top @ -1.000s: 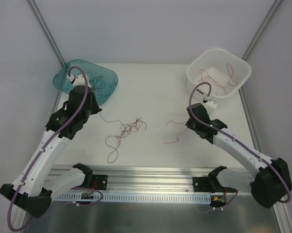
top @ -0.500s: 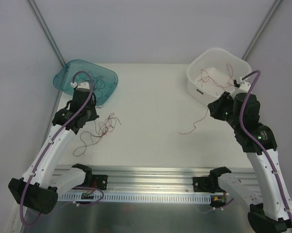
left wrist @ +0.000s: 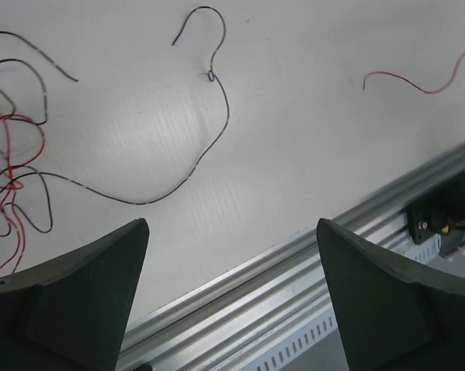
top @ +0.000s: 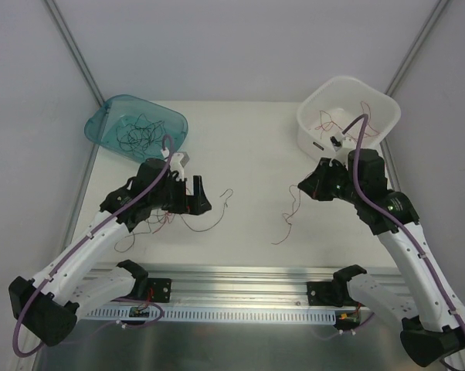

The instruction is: Untangle the cables

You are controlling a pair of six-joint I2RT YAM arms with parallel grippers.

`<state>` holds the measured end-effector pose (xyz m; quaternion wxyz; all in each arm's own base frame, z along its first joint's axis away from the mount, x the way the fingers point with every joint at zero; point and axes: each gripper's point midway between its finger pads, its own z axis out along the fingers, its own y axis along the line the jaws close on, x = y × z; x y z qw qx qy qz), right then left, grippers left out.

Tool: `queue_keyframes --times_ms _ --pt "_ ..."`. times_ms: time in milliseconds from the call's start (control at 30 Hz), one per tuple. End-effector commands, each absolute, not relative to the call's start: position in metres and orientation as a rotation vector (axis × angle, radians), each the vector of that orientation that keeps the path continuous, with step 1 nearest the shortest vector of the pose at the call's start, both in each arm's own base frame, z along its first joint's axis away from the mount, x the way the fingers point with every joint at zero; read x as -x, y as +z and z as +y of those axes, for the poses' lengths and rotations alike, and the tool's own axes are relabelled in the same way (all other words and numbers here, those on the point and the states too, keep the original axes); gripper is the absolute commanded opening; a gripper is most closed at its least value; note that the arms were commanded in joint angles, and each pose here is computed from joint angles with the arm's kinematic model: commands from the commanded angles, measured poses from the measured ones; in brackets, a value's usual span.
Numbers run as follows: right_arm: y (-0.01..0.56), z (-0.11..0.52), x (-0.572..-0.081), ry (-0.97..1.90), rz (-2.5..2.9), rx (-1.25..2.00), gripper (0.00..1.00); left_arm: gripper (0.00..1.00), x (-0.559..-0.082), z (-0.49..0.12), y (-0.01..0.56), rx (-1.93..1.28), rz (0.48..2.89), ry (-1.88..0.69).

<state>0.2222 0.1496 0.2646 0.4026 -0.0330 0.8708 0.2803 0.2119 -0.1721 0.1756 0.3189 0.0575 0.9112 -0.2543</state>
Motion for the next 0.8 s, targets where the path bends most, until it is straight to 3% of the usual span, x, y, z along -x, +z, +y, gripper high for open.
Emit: queue_keyframes --times_ms 0,200,467,767 --pt "0.284 0.162 -0.226 0.759 2.124 0.175 0.01 0.97 -0.204 -0.201 0.197 -0.257 2.322 -0.865" --pt "0.304 0.145 -0.241 0.593 2.118 0.195 0.01 0.99 -0.228 -0.177 0.193 -0.192 2.309 -0.647" --pt "0.386 0.107 -0.286 0.29 1.985 0.165 0.01 0.99 -0.251 -0.1 0.172 0.01 2.322 -0.252" --pt "0.444 0.055 -0.382 0.021 1.764 0.025 0.01 0.99 -0.243 -0.052 0.148 0.04 2.283 0.028"
